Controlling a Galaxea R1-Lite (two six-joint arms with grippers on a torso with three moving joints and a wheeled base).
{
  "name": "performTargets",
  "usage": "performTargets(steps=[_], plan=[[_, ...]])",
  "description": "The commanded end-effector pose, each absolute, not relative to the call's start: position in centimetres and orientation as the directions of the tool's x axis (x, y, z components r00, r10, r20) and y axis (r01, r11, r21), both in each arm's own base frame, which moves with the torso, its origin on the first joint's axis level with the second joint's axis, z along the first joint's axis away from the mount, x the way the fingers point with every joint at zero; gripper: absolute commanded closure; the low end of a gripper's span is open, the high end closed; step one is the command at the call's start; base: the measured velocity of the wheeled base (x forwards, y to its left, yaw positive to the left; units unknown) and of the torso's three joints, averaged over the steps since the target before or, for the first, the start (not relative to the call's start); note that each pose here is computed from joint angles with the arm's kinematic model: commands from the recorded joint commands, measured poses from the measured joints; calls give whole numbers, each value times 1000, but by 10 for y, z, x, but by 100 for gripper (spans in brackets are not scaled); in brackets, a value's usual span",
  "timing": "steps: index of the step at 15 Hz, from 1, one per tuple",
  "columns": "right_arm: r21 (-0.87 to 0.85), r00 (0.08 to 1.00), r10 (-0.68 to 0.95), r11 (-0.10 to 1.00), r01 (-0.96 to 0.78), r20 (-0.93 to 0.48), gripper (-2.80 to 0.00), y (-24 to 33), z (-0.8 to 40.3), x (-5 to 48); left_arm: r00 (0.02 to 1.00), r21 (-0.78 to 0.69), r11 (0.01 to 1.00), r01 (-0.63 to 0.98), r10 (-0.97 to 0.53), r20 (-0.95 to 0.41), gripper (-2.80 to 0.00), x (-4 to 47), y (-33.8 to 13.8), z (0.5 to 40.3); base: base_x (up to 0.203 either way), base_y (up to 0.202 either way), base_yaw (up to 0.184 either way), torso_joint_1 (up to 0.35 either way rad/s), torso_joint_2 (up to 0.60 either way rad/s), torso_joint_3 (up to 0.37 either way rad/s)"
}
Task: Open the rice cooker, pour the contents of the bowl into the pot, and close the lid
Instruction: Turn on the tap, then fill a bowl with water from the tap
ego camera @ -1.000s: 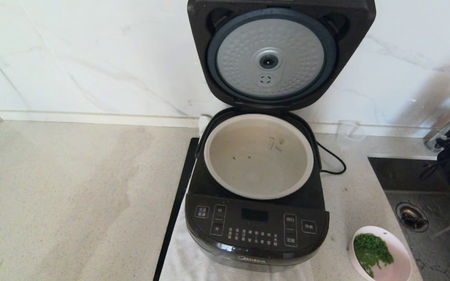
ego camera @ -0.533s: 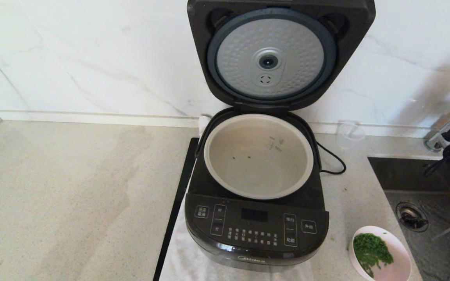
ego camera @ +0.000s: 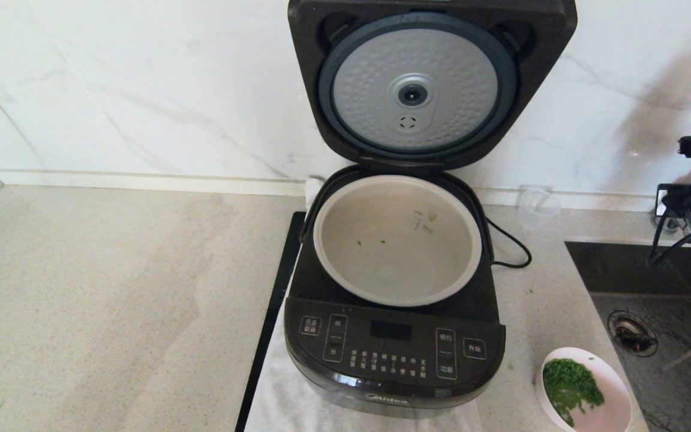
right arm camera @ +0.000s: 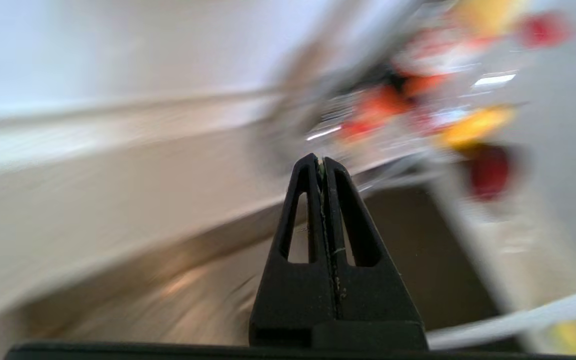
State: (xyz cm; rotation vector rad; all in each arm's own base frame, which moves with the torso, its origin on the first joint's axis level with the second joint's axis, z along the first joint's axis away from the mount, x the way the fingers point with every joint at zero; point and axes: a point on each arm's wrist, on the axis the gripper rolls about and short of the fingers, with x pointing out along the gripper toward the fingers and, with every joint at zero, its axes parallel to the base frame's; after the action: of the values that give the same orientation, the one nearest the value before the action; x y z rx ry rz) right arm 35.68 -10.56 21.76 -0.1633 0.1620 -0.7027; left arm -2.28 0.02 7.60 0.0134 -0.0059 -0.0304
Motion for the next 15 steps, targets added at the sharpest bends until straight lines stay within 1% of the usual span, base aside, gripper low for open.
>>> performTargets(steps=[1,2,3,5,7,9,10,15], plan=[[-150,839,-459,888,434,-292,0,-72,254,295,1000,14,999,31,-31,6,0,-23,0,76,0,0,0,0,0,0],[-108,847,-361,931,348,-391,0,-64,257,275,1000,14,999,29,-30,6,0,-23,0,76,0,0,0,0,0,0],[-53,836,-259,962,267,-485,0,-58,260,256,1000,14,999,31,-31,6,0,-23,0,76,0,0,0,0,0,0],[71,783,-103,980,184,-613,0,-54,268,221,1000,14,999,31,-31,6,0,-23,0,76,0,0,0,0,0,0],[186,702,33,972,143,-711,0,-48,272,183,1000,14,999,31,-31,6,0,-23,0,76,0,0,0,0,0,0],[240,598,113,961,137,-793,0,-39,267,149,1000,14,999,31,-31,6,0,-23,0,76,0,0,0,0,0,0],[248,544,139,960,133,-827,0,-35,257,136,1000,14,999,31,-31,6,0,-23,0,76,0,0,0,0,0,0],[254,361,225,967,34,-905,0,-12,204,88,1000,14,999,31,-31,6,0,-23,0,76,0,0,0,0,0,0]])
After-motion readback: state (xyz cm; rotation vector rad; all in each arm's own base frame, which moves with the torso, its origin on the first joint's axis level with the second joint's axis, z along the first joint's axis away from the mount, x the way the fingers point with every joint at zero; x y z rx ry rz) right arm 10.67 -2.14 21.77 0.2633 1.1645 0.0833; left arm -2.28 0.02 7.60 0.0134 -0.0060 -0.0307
